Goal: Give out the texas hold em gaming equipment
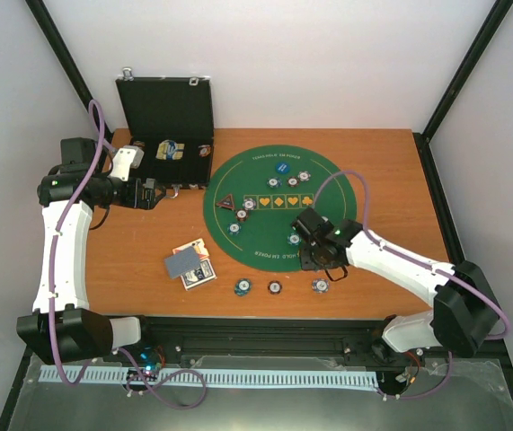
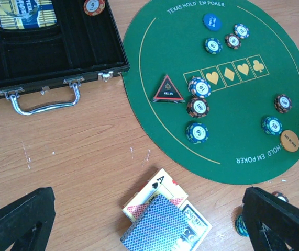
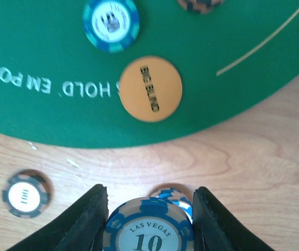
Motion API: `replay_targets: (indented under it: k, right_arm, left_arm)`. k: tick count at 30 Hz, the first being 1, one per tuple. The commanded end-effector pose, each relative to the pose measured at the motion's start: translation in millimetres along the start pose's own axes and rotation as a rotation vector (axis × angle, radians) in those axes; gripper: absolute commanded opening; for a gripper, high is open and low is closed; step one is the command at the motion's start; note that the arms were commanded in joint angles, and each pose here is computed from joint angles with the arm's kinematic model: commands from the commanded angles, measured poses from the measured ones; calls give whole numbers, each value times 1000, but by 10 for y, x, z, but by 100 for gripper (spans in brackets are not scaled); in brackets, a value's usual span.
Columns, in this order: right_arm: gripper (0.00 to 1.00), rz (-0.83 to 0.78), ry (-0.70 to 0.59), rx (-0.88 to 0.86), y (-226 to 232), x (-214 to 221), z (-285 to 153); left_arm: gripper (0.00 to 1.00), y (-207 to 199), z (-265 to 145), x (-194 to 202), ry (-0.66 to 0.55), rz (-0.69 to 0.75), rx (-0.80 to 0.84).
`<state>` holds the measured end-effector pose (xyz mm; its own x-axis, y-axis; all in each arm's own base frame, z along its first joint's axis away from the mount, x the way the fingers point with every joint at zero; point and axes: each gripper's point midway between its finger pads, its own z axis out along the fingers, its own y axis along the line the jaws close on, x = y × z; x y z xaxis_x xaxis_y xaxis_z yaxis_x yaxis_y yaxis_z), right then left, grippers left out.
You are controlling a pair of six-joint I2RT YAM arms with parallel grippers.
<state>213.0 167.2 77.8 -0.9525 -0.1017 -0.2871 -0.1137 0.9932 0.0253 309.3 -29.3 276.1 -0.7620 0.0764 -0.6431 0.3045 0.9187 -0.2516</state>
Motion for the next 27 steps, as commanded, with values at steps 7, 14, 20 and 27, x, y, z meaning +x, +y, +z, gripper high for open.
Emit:
replay_targets:
  k: [7, 14, 20, 27]
  right_arm:
    - [32, 46, -86, 50, -316, -700, -133]
    - [30, 139, -56, 98, -728, -1128, 249]
    - [30, 182, -17, 104, -882, -1375, 601]
    - [31, 211, 14, 99, -945, -1528, 866]
  left_arm:
    - [100, -30, -99, -47, -28, 13, -6]
    - [100, -33, -100, -47, -25, 13, -3]
    - [100, -29, -86, -51, -20, 15, 0]
    - [100, 2, 8, 61, 23, 63, 10]
